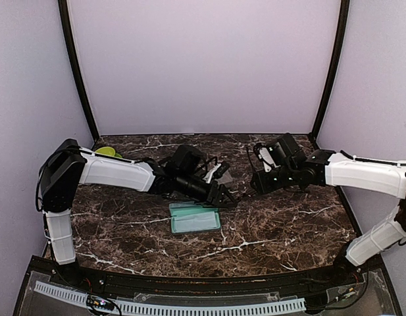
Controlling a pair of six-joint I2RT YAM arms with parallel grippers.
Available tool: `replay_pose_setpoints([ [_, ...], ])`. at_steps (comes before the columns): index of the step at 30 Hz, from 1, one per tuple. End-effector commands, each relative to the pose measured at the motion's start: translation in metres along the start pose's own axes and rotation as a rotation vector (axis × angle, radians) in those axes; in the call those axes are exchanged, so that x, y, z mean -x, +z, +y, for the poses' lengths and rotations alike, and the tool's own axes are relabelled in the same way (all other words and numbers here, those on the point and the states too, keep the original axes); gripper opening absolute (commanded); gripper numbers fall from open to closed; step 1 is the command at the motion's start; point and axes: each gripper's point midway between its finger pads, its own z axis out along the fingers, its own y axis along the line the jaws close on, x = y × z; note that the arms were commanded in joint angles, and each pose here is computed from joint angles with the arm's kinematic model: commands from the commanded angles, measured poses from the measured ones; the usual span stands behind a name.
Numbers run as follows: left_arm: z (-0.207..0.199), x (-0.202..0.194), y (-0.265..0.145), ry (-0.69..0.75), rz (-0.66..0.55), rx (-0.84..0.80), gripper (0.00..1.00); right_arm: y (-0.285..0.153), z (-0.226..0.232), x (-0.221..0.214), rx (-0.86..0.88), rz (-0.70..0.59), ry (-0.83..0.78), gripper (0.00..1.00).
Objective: Organize the sunglasses
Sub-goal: Pass from the right arm to the left, then fold the right temple of the sunglasses with the sunglasses.
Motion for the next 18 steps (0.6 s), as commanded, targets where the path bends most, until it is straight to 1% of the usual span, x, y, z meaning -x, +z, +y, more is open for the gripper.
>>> replay_pose_setpoints([
  [1, -0.03, 0.018, -0.015, 0.072, -0.054, -0.04, 0.09, -0.005, 0.003, -0.003, 0.006, -0.012, 0.01, 0.51],
  [6, -0.029, 0.018, -0.015, 0.075, -0.055, -0.038, 0.09, -0.01, 0.0, -0.002, -0.007, -0.021, 0.014, 0.51],
  [13, -0.022, 0.009, -0.012, 0.084, -0.028, -0.021, 0.09, -0.026, 0.006, 0.023, 0.037, -0.101, 0.03, 0.51],
  [18, -0.023, 0.005, -0.012, 0.095, -0.016, -0.028, 0.09, -0.026, 0.006, 0.031, 0.054, -0.115, 0.029, 0.51],
])
